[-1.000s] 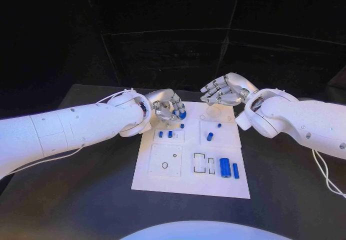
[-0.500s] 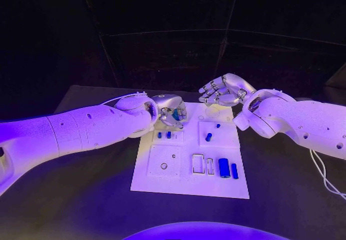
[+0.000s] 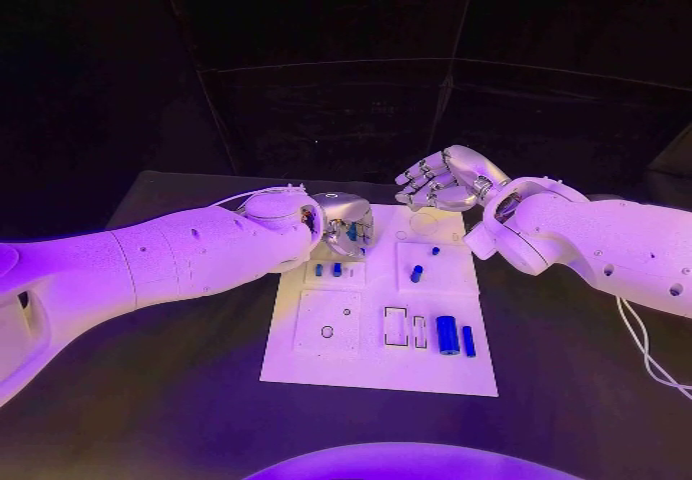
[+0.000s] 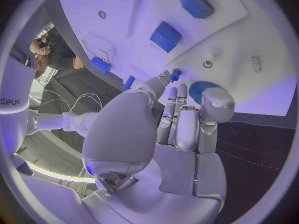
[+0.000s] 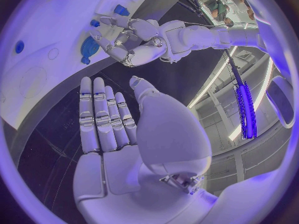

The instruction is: Assemble the parts on the task board

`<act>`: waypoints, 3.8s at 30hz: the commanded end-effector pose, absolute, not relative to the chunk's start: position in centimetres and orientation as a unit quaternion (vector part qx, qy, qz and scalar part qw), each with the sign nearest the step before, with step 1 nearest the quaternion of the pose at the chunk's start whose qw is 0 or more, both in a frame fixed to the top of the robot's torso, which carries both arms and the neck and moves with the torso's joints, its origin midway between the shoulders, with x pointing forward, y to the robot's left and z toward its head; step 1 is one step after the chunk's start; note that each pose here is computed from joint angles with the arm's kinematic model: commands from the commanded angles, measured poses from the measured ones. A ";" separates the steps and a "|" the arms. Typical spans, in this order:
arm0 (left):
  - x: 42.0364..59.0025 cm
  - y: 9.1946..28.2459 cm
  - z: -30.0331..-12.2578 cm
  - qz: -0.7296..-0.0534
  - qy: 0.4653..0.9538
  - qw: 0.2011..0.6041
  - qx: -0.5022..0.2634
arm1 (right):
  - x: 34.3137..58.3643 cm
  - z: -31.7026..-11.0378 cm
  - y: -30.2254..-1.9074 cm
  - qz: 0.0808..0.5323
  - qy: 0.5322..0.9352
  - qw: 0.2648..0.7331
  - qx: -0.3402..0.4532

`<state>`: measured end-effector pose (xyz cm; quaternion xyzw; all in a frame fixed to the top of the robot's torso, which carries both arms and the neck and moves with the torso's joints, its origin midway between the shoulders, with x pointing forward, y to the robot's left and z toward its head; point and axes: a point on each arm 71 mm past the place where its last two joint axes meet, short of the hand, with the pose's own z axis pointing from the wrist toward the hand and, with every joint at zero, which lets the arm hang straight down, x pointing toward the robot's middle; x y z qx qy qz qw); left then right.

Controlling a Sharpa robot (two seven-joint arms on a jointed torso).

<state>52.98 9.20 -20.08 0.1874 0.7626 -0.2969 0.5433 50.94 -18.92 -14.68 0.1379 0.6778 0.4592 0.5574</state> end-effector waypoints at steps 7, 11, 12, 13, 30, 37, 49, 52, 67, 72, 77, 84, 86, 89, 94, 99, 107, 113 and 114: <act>53.1 8.8 -20.6 -0.273 0.778 0.528 0.203 | 50.9 -14.4 -18.8 0.464 0.672 0.561 0.137; 53.3 8.8 -20.7 -0.270 0.780 0.527 0.203 | 50.9 -14.4 -18.7 0.464 0.672 0.561 0.137; 53.3 8.8 -20.8 -0.269 0.781 0.526 0.203 | 50.9 -14.4 -18.7 0.464 0.672 0.561 0.136; 53.3 8.8 -20.8 -0.268 0.781 0.525 0.203 | 50.9 -14.4 -18.7 0.464 0.672 0.561 0.136; 53.2 8.3 -21.3 -0.268 0.788 0.513 0.208 | 51.0 -14.4 -18.6 0.466 0.671 0.560 0.138; 53.3 8.6 -21.1 -0.273 0.776 0.531 0.201 | 51.0 -14.4 -18.7 0.466 0.670 0.561 0.139; 52.5 9.5 -19.6 -0.318 0.740 0.565 0.181 | 51.3 -14.5 -19.2 0.456 0.669 0.568 0.148; 52.3 10.1 -19.2 -0.326 0.737 0.567 0.170 | 51.3 -14.5 -19.2 0.456 0.669 0.567 0.149; 52.1 15.0 -19.2 -0.302 0.759 0.561 0.130 | 51.4 -14.6 -19.5 0.454 0.670 0.568 0.151; 52.2 15.8 -19.2 -0.297 0.758 0.568 0.123 | 51.4 -14.6 -19.5 0.454 0.670 0.568 0.151; 52.3 16.1 -19.2 -0.293 0.759 0.568 0.121 | 51.4 -14.6 -19.5 0.454 0.670 0.568 0.151; 52.4 16.3 -19.4 -0.288 0.766 0.561 0.121 | 51.4 -14.6 -19.5 0.455 0.670 0.567 0.151; 52.4 16.2 -19.4 -0.287 0.768 0.559 0.122 | 51.4 -14.6 -19.5 0.455 0.670 0.567 0.150; 52.5 16.0 -19.5 -0.287 0.770 0.557 0.123 | 51.4 -14.6 -19.4 0.455 0.670 0.567 0.150; 52.5 15.6 -19.6 -0.287 0.773 0.551 0.127 | 51.4 -14.6 -19.4 0.455 0.670 0.567 0.150; 52.6 15.4 -19.7 -0.286 0.776 0.548 0.128 | 51.4 -14.6 -19.3 0.456 0.670 0.566 0.150; 52.7 15.2 -20.0 -0.281 0.784 0.539 0.130 | 51.4 -14.6 -19.3 0.456 0.671 0.566 0.149; 52.6 15.0 -20.1 -0.278 0.790 0.531 0.132 | 51.4 -14.6 -19.3 0.456 0.671 0.566 0.149; 52.6 15.0 -20.1 -0.278 0.790 0.530 0.132 | 51.4 -14.6 -19.3 0.456 0.671 0.566 0.149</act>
